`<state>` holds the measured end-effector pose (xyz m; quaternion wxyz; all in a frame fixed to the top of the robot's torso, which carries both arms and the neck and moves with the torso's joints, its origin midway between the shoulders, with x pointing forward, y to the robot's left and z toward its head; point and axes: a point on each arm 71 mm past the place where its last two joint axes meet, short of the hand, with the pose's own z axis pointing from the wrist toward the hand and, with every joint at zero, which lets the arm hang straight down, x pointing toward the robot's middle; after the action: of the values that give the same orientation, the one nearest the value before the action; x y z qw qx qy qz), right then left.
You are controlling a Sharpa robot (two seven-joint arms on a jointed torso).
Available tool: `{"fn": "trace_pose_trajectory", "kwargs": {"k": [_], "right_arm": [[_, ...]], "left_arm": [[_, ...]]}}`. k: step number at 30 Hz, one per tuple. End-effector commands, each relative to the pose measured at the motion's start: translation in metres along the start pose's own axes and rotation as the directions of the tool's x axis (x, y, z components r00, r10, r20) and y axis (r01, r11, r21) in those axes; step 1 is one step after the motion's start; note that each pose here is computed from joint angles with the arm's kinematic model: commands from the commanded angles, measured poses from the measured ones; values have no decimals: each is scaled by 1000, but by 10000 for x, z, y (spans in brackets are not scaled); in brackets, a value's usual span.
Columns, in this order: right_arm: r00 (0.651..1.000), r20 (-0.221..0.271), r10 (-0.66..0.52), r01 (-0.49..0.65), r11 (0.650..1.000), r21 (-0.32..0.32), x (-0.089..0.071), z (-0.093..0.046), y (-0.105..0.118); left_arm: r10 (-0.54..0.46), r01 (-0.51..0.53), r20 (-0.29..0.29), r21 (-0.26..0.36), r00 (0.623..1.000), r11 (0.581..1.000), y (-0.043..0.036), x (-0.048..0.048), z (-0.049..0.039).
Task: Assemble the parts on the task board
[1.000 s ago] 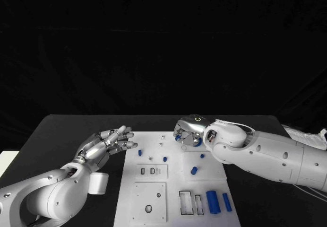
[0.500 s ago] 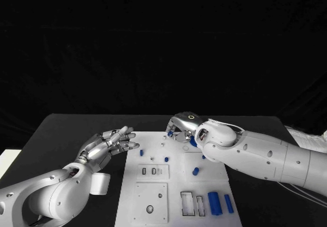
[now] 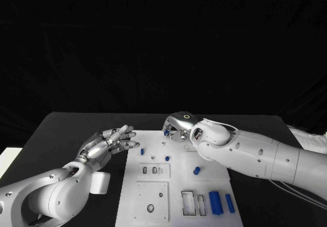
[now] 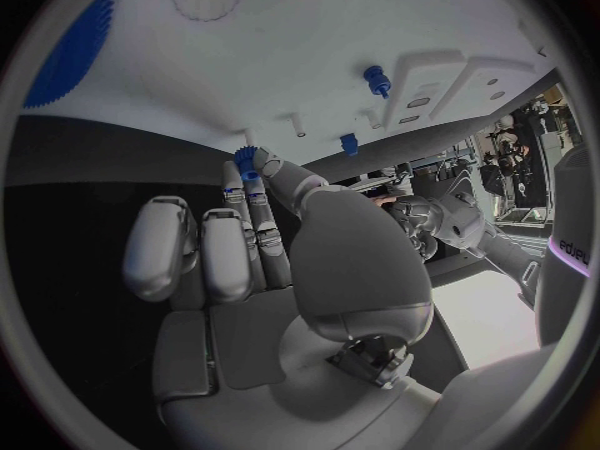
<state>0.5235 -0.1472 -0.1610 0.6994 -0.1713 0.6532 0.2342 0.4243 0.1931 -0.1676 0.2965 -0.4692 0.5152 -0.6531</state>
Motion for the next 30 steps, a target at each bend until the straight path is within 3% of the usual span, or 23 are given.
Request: {"fn": "trace_pose_trajectory", "kwargs": {"k": [1,9,19,30], "right_arm": [[1000,-23,-16,16,1000,-18,29,7,24],[998,-51,-22,21,1000,-19,56,-1,33],[998,-53,-26,26,1000,-11,61,-3,18],[999,-19,-32,32,999,2,48,8,-16]], "left_arm": [[-11,11,-21,7,1000,1000,-17,30,2],[-7,7,-15,8,1000,1000,-25,21,2],[-5,5,-12,8,1000,1000,-30,17,5],[-5,5,-13,7,1000,1000,-30,17,10]]}}
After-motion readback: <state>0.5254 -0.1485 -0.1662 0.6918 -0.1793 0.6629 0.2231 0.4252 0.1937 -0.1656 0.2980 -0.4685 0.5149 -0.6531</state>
